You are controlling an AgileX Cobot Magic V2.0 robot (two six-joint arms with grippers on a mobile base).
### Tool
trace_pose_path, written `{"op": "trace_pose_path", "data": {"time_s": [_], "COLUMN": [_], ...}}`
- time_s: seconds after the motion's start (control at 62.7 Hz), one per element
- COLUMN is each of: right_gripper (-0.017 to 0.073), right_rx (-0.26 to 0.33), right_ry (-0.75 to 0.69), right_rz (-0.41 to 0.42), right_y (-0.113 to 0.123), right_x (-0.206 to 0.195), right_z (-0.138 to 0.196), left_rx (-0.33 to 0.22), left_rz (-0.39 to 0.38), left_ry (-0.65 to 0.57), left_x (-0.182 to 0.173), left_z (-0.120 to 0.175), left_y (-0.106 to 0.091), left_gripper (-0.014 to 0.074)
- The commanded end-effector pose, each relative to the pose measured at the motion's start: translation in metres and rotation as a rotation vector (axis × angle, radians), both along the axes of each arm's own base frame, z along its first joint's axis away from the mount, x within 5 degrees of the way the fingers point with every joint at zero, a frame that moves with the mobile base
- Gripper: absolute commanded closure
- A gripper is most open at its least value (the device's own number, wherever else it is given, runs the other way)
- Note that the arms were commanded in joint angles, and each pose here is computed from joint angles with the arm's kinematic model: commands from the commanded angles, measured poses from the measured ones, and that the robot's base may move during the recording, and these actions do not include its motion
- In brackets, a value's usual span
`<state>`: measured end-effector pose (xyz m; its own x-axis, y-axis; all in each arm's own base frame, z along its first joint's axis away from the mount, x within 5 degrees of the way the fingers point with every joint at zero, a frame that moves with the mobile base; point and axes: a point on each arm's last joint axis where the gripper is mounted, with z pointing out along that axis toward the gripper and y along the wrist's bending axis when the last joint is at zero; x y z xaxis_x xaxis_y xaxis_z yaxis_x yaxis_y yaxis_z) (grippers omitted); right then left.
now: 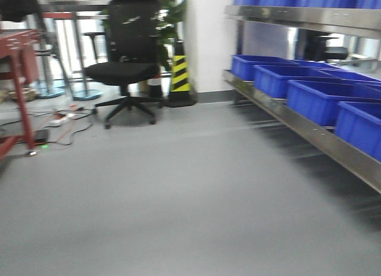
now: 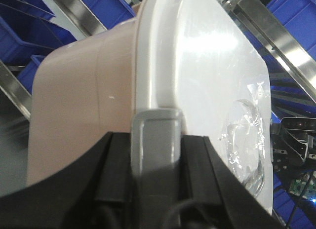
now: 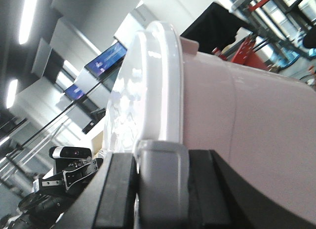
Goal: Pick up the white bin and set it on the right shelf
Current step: 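Drive toward the steel shelf rack holding the bin in both grippers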
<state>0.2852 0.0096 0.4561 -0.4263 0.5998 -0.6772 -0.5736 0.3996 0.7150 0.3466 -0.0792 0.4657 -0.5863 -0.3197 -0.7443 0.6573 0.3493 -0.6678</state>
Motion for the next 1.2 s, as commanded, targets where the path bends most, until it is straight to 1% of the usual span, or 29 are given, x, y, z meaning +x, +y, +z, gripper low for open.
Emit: {"op": "trace_pose_path", "data": {"time_s": [0.0,1.181], "right_gripper": [0.0314,0.0314], "right_rx": [0.082,0.085], "right_ry": [-0.151,-0.147], "right_rz": [0.230,0.209], "right_y": [0.0221,0.0210], "right_x": [-0.0330,-0.0314], "right_z": [0.0329,0.0329], "left_rx": [-0.059,-0.061], "left_rz": [-0.288,-0.288], "left_ry": [-0.091,-0.091], "left_x": [-0.0458,-0.0458], "left_z": [0.0315,0.0316], "left_y": [-0.0238,-0.0238], "left_gripper": [0.0681,0.0681]}}
